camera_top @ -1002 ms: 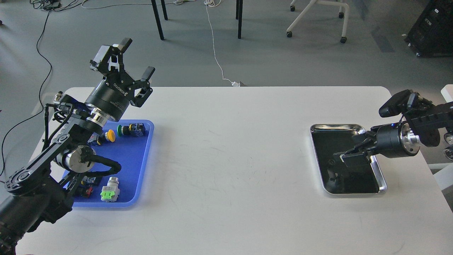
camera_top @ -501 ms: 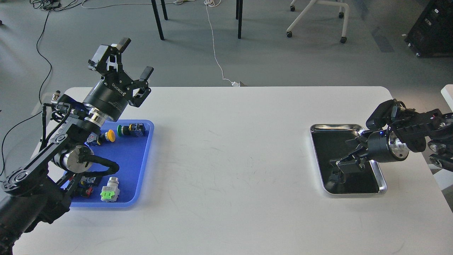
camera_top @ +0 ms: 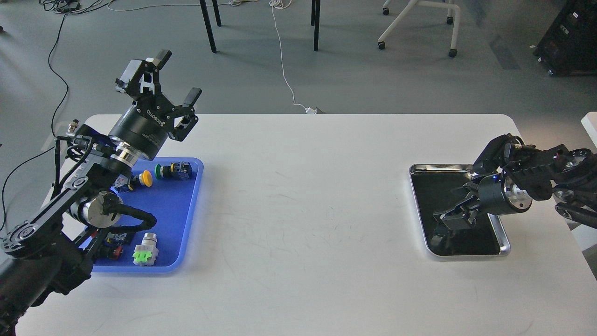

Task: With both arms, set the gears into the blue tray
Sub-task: 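Grasp a small black gear in the metal tray with the right gripper, then carry the gear toward the table center and release it, then retract the right arm and raise the left gripper, then lower the left gripper onto the black gear and grasp it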

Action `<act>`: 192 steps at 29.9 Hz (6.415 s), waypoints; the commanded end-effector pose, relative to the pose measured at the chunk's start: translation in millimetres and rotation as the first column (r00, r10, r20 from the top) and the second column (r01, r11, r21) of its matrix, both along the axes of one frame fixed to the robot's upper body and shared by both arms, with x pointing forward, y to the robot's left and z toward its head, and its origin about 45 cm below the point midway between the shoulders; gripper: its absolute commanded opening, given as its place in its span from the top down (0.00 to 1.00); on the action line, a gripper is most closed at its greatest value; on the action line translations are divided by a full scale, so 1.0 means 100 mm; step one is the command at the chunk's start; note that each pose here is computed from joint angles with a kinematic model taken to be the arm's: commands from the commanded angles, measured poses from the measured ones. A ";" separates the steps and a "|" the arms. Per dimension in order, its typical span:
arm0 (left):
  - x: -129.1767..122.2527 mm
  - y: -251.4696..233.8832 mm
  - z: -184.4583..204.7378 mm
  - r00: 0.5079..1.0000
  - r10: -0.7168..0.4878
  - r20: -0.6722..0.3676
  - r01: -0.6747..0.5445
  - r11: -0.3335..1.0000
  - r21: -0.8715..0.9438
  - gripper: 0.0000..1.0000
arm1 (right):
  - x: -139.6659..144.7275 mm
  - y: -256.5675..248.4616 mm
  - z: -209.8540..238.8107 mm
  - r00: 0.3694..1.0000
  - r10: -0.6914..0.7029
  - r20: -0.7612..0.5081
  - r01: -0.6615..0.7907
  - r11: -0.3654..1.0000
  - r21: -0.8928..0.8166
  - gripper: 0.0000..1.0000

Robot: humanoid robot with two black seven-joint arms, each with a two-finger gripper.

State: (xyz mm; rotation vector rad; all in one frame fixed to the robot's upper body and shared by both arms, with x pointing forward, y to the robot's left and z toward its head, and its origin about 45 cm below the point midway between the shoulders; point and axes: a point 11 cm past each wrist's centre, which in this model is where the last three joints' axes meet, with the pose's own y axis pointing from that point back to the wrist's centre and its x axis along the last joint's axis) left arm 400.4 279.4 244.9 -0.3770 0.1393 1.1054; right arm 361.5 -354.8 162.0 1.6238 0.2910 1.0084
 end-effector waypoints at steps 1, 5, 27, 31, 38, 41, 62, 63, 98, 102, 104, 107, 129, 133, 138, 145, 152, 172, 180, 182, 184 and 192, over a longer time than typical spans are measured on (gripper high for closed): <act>0.00 0.00 0.00 1.000 0.000 0.000 0.000 1.000 -0.001 0.02 | -0.01 0.02 -0.03 1.000 0.007 -0.007 -0.007 1.000 -0.003 0.37; 0.00 0.03 0.01 1.000 0.003 0.001 -0.003 1.000 0.006 0.02 | -0.03 0.00 -0.05 1.000 0.007 -0.016 -0.007 1.000 -0.011 0.39; 0.00 0.05 0.02 1.000 0.005 0.003 -0.006 1.000 0.010 0.02 | 0.01 0.08 -0.12 1.000 0.029 -0.011 -0.029 0.999 -0.015 0.51; 0.00 0.05 0.02 1.000 0.006 0.003 -0.006 1.000 0.010 0.02 | 0.01 0.09 -0.12 1.000 0.029 -0.011 -0.029 0.999 -0.015 0.57; 0.00 0.05 0.02 1.000 0.005 0.003 -0.006 1.000 0.010 0.02 | 0.00 0.09 -0.13 0.999 0.030 -0.013 -0.030 0.999 -0.015 0.63; 0.00 0.06 0.02 1.000 0.007 0.004 -0.007 1.000 0.010 0.02 | 0.00 0.08 -0.13 0.999 0.028 -0.015 -0.029 0.999 -0.016 0.68; 0.00 0.06 0.02 1.000 0.006 0.003 -0.006 1.000 0.012 0.02 | -0.01 0.09 -0.13 1.000 0.026 -0.017 -0.026 1.000 -0.011 0.80; 0.00 0.06 0.02 1.000 0.006 0.003 -0.006 1.000 0.012 0.02 | -0.01 0.09 -0.13 1.000 0.026 -0.017 -0.026 1.000 -0.011 0.80; -0.01 0.04 0.06 1.000 -0.005 0.014 0.005 1.000 0.015 0.02 | 0.23 1.78 0.43 0.975 0.223 -0.005 -0.218 0.956 0.198 0.80; -0.03 0.04 0.03 1.000 -0.005 0.007 0.005 1.000 0.014 0.02 | 0.26 2.15 0.29 0.960 0.280 -0.001 -0.276 0.945 0.179 0.80; -0.04 0.04 0.01 1.000 -0.003 0.002 0.003 1.000 0.012 0.02 | 0.24 2.39 0.21 0.952 0.305 -0.004 -0.299 0.937 0.183 0.80; -0.04 0.05 0.00 1.000 -0.001 -0.001 0.001 1.000 0.014 0.02 | 0.18 2.65 0.12 0.946 0.325 -0.014 -0.316 0.928 0.197 0.80; -0.06 0.07 -0.03 1.000 0.000 -0.007 0.000 1.000 0.017 0.02 | 0.13 2.57 -0.25 0.971 0.238 -0.026 -0.223 0.938 0.266 0.77; -0.07 0.08 -0.04 1.000 0.004 -0.009 -0.004 1.000 0.017 0.02 | 0.12 2.57 -0.25 0.971 0.237 -0.029 -0.221 0.938 0.268 0.68; -0.07 0.09 -0.04 1.000 0.007 -0.007 -0.007 1.000 0.018 0.02 | 0.12 2.60 -0.24 0.974 0.224 -0.031 -0.206 0.934 0.291 0.43; -0.08 0.12 0.00 1.000 0.005 0.004 -0.005 1.000 0.026 0.02 | 0.14 2.86 -0.03 0.987 0.158 -0.040 -0.126 0.893 0.432 0.03; -0.07 0.15 0.01 1.000 0.010 0.005 -0.010 0.999 0.037 0.02 | 0.51 2.54 0.39 0.975 -0.168 -0.143 0.220 0.675 0.704 0.02; -0.18 -0.13 0.17 0.967 -0.190 0.173 0.142 0.956 0.257 0.02 | 0.40 0.35 0.34 0.446 -0.118 -0.887 0.651 -0.638 0.412 0.01; -0.33 -0.72 0.09 0.855 -0.487 0.177 0.266 0.706 0.656 0.02 | 0.09 -0.22 0.17 0.367 -0.124 -0.922 0.621 -0.705 0.342 0.01; -0.34 -0.88 0.07 0.815 -0.557 0.161 0.278 0.619 0.735 0.02 | 0.03 -0.29 0.12 0.354 -0.133 -0.926 0.613 -0.715 0.337 0.01; -0.35 -1.03 0.05 0.769 -0.625 0.135 0.277 0.516 0.811 0.02 | -0.03 -0.33 0.06 0.337 -0.135 -0.932 0.611 -0.722 0.326 0.01; -0.29 -1.29 -0.18 0.599 -0.800 -0.046 0.051 -0.020 0.999 0.02 | -0.17 -0.46 -0.06 0.296 -0.141 -0.945 0.594 -0.747 0.298 0.01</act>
